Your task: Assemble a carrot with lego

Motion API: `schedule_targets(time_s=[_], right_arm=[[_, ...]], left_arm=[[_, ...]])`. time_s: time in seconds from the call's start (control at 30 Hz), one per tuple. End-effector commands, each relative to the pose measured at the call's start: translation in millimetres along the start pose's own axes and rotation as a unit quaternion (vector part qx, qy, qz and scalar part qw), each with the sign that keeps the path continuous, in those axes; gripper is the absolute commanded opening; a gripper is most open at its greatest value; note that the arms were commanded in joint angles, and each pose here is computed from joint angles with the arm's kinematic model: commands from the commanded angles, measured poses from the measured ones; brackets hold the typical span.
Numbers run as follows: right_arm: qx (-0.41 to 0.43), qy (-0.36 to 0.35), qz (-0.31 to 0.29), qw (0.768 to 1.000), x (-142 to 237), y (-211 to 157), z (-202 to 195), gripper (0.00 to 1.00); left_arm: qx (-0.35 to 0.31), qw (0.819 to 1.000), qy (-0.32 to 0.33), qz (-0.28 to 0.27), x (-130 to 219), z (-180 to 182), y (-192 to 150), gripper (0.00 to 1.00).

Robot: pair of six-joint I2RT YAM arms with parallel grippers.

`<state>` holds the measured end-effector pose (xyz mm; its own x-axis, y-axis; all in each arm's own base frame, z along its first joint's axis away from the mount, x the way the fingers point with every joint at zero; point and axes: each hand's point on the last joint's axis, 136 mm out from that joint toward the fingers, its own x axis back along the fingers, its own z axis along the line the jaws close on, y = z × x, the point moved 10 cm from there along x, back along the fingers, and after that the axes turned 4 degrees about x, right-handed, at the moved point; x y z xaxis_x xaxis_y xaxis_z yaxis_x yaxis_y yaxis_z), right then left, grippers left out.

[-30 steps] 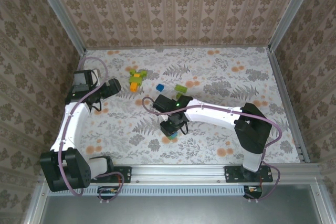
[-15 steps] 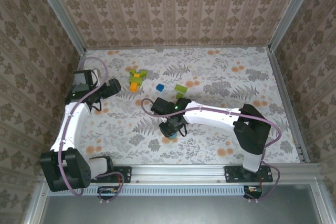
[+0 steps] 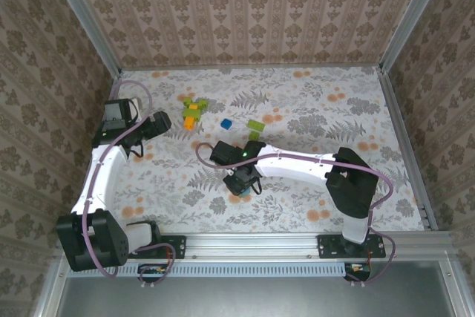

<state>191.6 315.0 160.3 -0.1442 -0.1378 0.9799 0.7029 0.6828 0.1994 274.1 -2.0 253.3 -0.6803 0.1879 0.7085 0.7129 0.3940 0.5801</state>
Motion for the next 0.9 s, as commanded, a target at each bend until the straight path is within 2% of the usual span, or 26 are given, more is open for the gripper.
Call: schedule_targets(time_s=[0.0,0.33,0.53,0.73,0.87], right_arm=[[0.035,-0.014,0.173,0.984,-71,-57,-3,0.32],[0.184,0.003,0.116,0.976,-18,-37,6,0.32],[0.272,0.039,0.107,0.955,8,-33,9,0.35],[0.295,0.03,0.108,0.949,11,-23,8,0.35],[0.292,0.018,0.079,0.953,8,-18,6,0.34]], left_arm=[[-0.009,1.0,-0.007,0.0,1,-3,0,1.0],[-0.01,1.0,-0.007,0.001,1,-3,0,1.0],[-0.009,1.0,-0.009,0.0,1,-4,0,1.0],[-0.01,1.0,-0.011,0.0,1,-4,0,1.0],[-0.01,1.0,-0.012,-0.001,2,-4,0,1.0]])
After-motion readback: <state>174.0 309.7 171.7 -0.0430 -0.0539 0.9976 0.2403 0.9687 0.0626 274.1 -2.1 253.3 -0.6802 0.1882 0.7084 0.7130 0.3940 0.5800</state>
